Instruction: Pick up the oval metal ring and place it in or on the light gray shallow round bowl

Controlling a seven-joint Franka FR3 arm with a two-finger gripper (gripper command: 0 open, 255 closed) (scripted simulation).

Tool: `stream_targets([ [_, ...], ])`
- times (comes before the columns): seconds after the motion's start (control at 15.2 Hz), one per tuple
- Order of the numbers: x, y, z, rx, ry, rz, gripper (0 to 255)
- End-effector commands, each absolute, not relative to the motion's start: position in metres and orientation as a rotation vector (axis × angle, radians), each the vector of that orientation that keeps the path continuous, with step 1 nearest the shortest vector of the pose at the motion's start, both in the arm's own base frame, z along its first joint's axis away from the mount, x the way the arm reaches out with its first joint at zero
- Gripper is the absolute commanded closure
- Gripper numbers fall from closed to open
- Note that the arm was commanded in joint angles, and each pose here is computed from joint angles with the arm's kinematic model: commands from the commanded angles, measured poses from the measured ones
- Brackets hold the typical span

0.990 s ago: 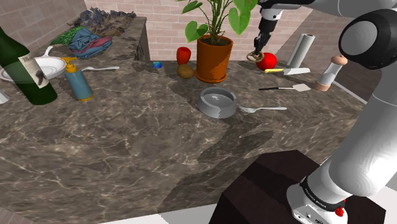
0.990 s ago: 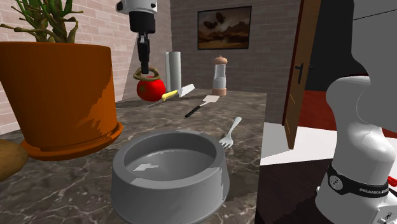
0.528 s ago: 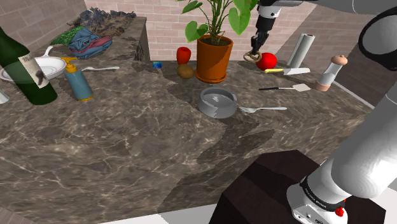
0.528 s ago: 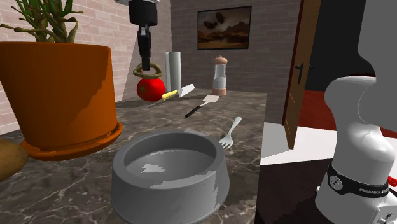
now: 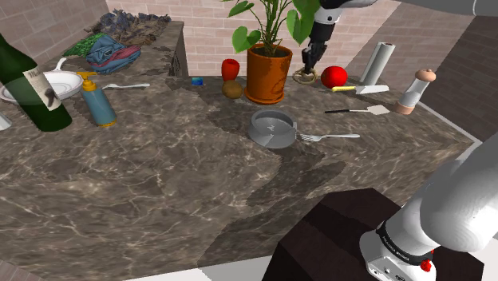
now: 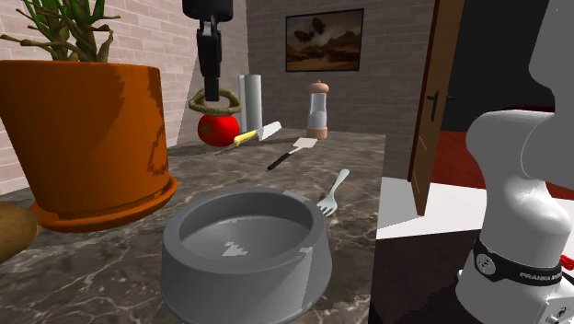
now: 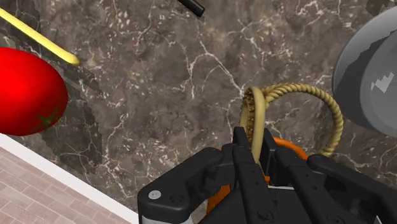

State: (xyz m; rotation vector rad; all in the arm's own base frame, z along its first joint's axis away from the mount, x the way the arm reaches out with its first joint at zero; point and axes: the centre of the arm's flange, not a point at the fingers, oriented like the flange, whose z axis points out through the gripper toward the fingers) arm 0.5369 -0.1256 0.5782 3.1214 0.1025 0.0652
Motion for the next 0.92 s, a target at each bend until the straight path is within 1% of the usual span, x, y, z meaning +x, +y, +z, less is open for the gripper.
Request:
stream_targets([
  [0.0, 0.527, -0.099, 0.58, 3.121, 0.101, 0.065, 255],
  [0.86, 0.493, 0.066, 0.589, 3.121, 0.101, 0.065, 255],
])
